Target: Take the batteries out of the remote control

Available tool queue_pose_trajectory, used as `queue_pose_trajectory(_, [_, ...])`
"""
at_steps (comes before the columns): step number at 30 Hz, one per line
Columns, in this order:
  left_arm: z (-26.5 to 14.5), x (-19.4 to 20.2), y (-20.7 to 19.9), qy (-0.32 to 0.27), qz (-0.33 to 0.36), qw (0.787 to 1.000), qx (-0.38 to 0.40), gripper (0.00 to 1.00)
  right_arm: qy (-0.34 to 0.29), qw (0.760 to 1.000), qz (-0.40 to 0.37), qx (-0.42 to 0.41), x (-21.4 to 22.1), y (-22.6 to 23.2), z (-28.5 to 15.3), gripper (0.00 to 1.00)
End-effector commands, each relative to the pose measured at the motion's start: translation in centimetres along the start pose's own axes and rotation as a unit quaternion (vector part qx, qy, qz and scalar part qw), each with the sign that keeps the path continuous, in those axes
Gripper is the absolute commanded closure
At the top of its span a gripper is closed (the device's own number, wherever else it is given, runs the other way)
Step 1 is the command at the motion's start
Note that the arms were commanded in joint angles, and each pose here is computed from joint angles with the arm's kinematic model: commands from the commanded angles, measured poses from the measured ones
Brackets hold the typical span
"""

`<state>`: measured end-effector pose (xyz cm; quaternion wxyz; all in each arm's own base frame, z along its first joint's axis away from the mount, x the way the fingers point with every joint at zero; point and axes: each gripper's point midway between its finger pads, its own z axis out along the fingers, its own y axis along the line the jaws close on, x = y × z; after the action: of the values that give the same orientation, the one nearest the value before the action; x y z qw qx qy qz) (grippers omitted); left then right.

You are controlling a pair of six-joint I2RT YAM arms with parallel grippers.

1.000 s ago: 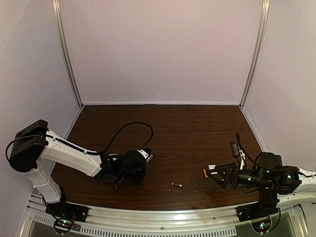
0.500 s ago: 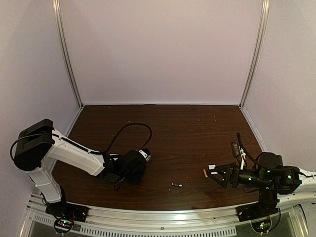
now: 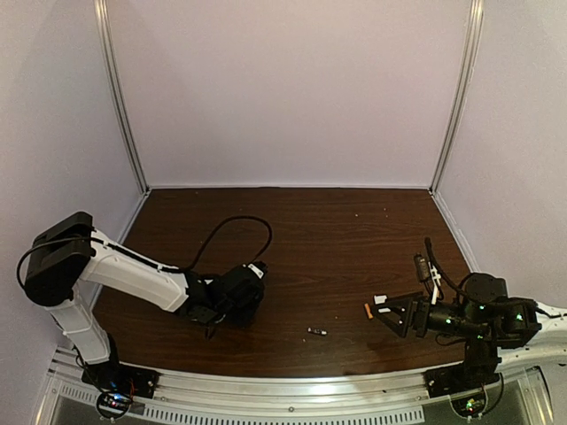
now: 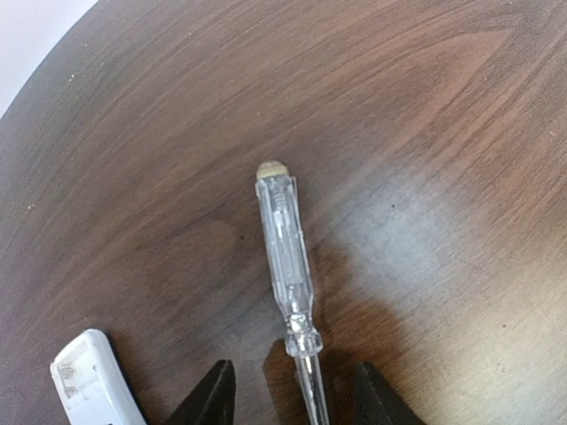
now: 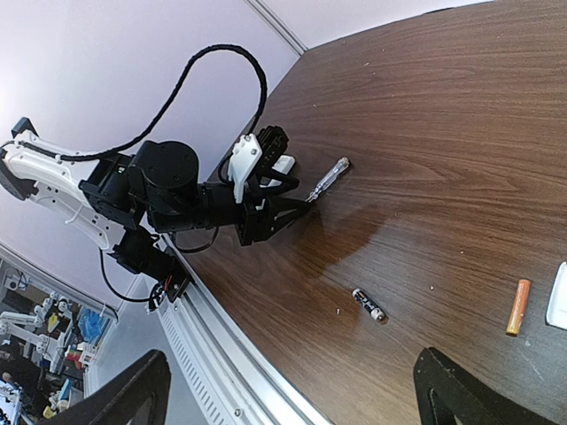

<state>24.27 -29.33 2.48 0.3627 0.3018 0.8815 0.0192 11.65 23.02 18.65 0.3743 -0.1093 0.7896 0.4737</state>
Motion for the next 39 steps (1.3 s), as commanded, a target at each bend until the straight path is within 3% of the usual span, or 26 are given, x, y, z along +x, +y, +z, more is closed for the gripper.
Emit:
queue_pose_trajectory(1, [-1.6, -2.0, 1.5, -0.023, -0.011, 0.999, -0.021, 0.49, -0.008, 1.000, -0.001, -0.007, 0.0, -0.1, -0.4, 0.03])
queue_pose_trajectory(10, [-6.4, -4.1, 6.9, -0.073, -0.050, 0.994, -0.056, 0.36, -0.013, 1.000, -0.008, 0.005, -0.1, -0.6, -0.3, 0.03])
queue_pose_trajectory(18, [-11.0, -7.2, 16.2, -0.148, -0.132, 0.974, -0.113, 0.03, -0.005, 1.000, -0.013, 0.018, 0.3, -1.0, 0.7, 0.05])
queue_pose_trajectory(27, [-11.8, -6.9, 25.3, -0.171, -0.198, 0.939, -0.223, 0.03, 0.019, 0.997, -0.028, 0.072, 1.1, -2.5, 2.1, 0.00])
queue_pose_trajectory(35, [-10.4, -3.1, 31.3, -0.196, -0.229, 0.900, -0.317, 0.03, 0.020, 0.996, -0.050, 0.077, 1.0, -2.7, 1.9, 0.00])
queue_pose_trajectory(39, [-9.5, -1.8, 33.4, -0.198, -0.233, 0.892, -0.333, 0.03, 0.002, 0.995, -0.065, 0.071, 0.4, -2.5, 1.5, 0.00])
